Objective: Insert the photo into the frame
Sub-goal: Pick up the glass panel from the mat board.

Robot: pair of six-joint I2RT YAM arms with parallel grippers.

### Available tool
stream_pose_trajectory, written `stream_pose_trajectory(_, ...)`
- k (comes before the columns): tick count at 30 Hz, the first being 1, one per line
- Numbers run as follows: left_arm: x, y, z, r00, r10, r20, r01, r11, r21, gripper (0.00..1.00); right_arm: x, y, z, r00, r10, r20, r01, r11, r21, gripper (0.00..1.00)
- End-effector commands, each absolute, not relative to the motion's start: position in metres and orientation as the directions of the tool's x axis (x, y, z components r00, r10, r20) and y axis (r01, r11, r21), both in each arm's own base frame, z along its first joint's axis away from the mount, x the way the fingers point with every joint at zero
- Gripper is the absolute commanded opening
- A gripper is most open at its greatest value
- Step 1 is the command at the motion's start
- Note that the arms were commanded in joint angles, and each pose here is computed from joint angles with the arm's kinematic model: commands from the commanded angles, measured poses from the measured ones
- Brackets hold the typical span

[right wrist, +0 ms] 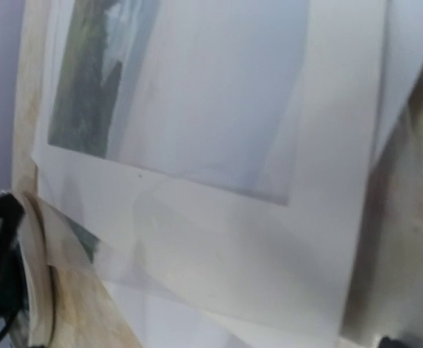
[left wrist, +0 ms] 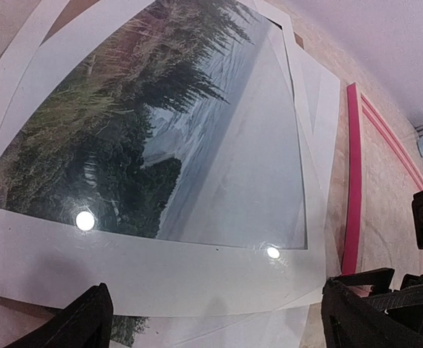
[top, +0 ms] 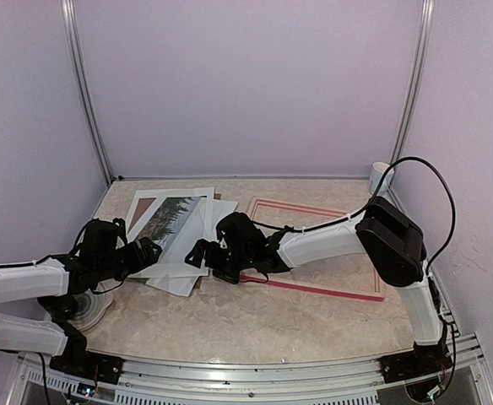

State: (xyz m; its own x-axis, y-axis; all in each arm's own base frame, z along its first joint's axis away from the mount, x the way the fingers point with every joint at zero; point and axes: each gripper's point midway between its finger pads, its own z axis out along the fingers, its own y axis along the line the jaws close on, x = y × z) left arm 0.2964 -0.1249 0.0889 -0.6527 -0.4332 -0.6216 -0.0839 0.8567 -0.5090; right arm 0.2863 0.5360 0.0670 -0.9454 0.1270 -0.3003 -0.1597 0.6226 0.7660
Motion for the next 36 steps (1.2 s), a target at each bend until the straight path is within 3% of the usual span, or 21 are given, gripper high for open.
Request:
stream_pose_trajectory(1, 0.300, -0.121, 0.086, -0.638, -0.463, -0.616, -0.104, 0.844, -0.526, 0.99, 0.293, 0.547, 0.070, -0.933, 0.175, -0.316, -0.158, 0.589, 0.793, 0.99)
stream_pose_trajectory(23, 0.295, -0.133, 0.057, -0.720, -0.417, -0.555, -0.091, 0.849, -0.520, 0.99, 0.305, 0.551, 0.104, -0.867, 0.213, -0.451, -0.293, 0.515, 0.806, 0.99)
stream_pose_trajectory(36, 0.292, -0.135, 0.057, -0.726, -0.415, -0.548, -0.081, 0.843, -0.531, 0.99, 0.310, 0.556, 0.083, -0.881, 0.242, -0.406, -0.253, 0.486, 0.837, 0.99)
